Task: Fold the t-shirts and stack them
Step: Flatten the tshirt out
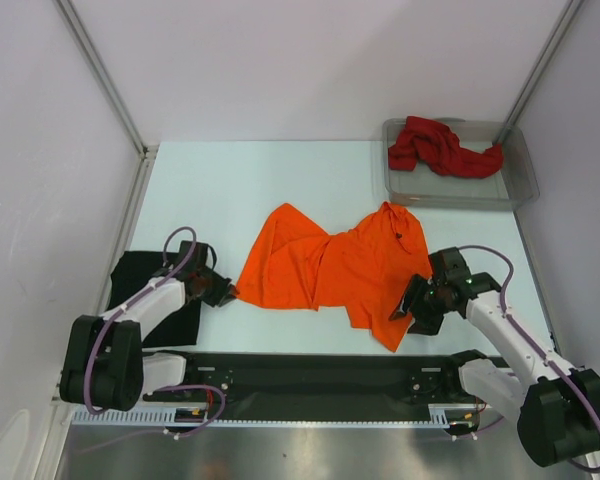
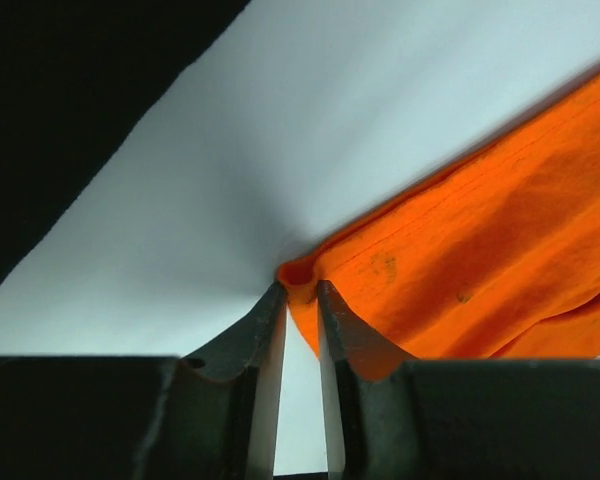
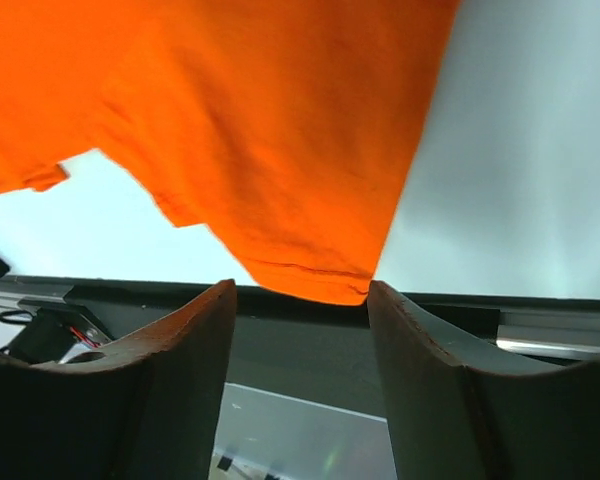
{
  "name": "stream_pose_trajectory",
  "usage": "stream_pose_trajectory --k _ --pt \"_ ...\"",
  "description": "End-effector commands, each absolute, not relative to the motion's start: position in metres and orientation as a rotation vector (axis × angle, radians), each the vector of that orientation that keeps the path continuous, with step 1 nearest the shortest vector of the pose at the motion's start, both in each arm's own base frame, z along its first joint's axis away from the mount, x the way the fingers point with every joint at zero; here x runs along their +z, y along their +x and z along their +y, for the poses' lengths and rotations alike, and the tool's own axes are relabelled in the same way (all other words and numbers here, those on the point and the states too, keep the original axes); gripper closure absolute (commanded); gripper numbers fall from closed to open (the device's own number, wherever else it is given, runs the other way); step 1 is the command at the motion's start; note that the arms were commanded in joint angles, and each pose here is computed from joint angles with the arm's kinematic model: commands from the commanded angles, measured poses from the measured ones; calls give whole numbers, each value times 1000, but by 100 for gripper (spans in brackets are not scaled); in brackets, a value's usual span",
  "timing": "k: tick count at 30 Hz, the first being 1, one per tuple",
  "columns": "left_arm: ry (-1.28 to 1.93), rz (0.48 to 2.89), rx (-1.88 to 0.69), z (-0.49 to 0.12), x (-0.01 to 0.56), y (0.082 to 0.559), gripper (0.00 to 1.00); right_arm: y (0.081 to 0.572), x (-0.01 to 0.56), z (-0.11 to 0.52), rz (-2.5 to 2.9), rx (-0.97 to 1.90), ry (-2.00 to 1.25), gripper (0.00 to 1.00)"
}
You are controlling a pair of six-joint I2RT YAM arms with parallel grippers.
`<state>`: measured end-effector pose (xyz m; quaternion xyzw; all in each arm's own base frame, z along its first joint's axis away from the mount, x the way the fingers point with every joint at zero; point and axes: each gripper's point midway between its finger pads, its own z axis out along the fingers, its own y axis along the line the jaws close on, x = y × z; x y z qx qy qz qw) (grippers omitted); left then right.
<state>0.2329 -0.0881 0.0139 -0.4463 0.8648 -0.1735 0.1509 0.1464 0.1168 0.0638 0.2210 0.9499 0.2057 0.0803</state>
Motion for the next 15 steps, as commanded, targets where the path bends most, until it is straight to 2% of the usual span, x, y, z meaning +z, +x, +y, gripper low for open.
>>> stream_pose_trajectory --k 1,2,3,4,11,15 --pt "-1234 2474 -449 -79 14 244 80 137 51 124 2868 648 727 40" --pt "-1222 2477 -453 -79 14 245 83 135 48 124 2871 640 735 43" --pt "-1204 2477 -457 -79 15 246 95 130 44 126 2886 633 748 43" --pt "-1192 2469 -465 -79 17 249 99 125 38 127 2900 626 764 46" --pt "-1140 2472 -467 -78 23 251 100 107 22 131 2932 627 863 55" --pt "-1136 2472 -483 -80 24 247 100 103 18 130 2928 620 885 55"
